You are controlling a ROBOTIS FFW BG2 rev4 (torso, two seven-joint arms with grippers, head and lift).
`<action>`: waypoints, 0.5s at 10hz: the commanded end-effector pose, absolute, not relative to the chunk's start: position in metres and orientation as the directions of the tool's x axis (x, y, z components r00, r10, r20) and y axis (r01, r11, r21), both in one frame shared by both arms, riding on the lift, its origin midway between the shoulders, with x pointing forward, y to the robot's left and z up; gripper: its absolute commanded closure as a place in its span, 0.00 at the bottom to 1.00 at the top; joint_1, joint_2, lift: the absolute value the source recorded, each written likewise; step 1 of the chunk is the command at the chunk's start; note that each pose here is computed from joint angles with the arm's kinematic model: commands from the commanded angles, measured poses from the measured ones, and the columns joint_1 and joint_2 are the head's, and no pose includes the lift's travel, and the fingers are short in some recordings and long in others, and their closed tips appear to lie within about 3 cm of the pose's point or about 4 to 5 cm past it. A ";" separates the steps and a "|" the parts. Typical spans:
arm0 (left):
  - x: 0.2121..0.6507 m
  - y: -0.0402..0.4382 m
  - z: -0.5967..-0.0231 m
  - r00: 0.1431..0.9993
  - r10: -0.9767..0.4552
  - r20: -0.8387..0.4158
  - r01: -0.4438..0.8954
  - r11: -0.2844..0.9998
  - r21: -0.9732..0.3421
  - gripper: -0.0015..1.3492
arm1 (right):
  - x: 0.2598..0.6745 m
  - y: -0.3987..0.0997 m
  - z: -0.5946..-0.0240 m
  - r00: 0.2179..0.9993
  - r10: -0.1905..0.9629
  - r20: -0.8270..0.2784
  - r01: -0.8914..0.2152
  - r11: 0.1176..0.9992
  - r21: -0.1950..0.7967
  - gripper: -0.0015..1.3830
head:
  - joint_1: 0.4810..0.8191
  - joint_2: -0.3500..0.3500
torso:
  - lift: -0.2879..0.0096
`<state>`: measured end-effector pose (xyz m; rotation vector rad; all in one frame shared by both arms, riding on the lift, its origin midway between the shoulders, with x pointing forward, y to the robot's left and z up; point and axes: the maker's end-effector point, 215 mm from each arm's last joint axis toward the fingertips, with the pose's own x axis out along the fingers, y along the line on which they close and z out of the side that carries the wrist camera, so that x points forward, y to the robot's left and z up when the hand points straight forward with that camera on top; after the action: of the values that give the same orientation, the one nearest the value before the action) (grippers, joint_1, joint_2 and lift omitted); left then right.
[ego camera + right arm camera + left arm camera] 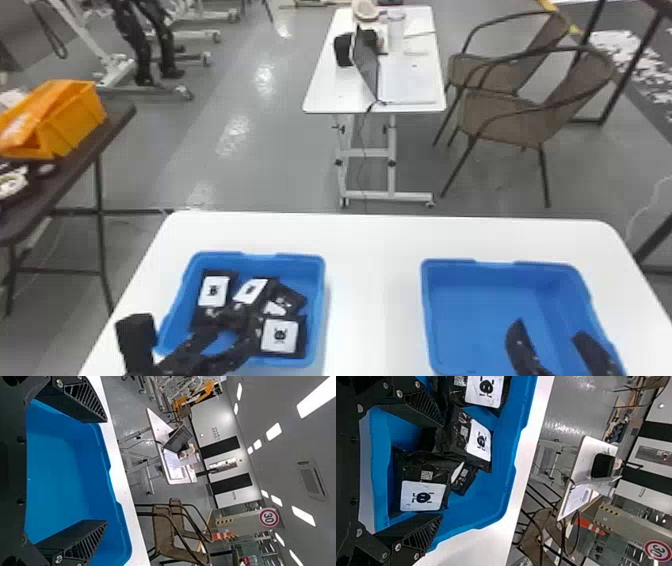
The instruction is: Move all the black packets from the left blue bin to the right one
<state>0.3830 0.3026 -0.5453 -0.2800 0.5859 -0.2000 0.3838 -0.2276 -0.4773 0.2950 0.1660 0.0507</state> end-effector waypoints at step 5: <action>0.405 0.296 -0.576 0.769 -0.340 -0.542 0.145 0.918 -0.370 0.23 | 0.390 -0.222 -0.476 0.985 0.092 -0.148 -0.043 0.952 0.305 0.07 | 0.63 0.65 | 0.97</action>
<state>0.4033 0.2961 -0.5742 -0.3138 0.6407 -0.2659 0.3892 -0.2227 -0.4761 0.3028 0.1617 0.0689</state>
